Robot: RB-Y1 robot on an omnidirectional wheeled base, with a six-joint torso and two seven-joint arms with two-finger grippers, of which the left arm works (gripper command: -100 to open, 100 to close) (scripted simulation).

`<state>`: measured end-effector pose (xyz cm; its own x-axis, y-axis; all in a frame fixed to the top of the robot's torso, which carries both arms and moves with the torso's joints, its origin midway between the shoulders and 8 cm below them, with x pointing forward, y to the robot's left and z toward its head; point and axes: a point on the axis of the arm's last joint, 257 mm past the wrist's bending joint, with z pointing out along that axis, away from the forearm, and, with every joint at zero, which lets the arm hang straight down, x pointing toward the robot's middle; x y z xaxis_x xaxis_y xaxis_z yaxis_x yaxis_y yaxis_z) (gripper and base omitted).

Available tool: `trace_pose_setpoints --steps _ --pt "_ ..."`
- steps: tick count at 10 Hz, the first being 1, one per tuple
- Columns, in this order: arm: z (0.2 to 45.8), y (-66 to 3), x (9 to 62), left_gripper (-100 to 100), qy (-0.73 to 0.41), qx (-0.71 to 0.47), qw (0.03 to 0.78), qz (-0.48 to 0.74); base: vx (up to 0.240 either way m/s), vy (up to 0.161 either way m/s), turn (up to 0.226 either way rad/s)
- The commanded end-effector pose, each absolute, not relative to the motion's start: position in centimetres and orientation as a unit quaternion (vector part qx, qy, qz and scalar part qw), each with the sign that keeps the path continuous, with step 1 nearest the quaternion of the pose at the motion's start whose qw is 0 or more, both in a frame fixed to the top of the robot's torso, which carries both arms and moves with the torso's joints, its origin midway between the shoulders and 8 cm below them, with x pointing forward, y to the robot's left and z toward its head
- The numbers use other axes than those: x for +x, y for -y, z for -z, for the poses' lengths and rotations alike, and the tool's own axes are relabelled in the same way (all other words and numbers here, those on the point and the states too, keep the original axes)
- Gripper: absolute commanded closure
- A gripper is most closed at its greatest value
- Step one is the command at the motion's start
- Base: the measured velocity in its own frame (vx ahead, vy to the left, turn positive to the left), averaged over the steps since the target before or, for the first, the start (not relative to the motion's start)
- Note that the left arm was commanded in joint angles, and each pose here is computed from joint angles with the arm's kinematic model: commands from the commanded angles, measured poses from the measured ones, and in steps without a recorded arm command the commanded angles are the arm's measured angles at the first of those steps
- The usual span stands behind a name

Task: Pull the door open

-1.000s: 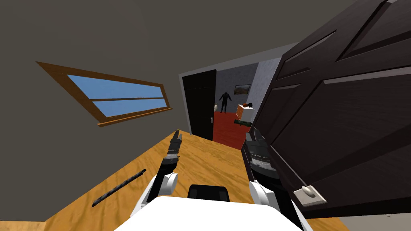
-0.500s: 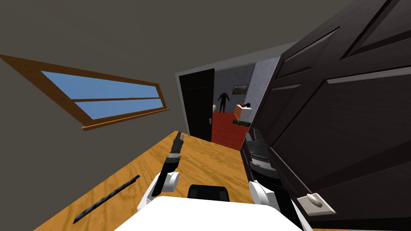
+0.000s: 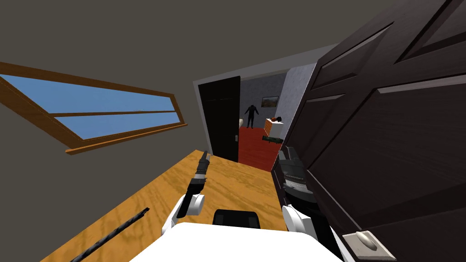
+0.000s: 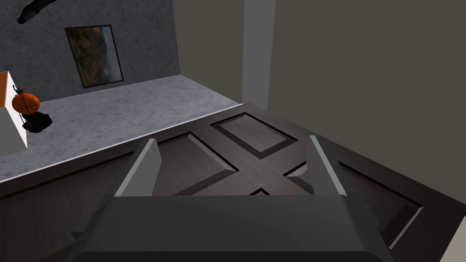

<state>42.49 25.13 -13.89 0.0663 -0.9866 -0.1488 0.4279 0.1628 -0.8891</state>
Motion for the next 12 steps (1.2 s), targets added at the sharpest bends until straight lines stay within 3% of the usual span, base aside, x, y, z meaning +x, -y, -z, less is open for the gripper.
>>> trace_pose_setpoints --steps 1,12 --pt "15.1 -25.2 42.9 -100 -0.413 -0.348 0.638 0.549 0.104 -0.019 -0.064" --pt "22.3 -25.6 45.6 -100 -0.443 -0.381 0.598 0.549 0.094 -0.021 -0.062"
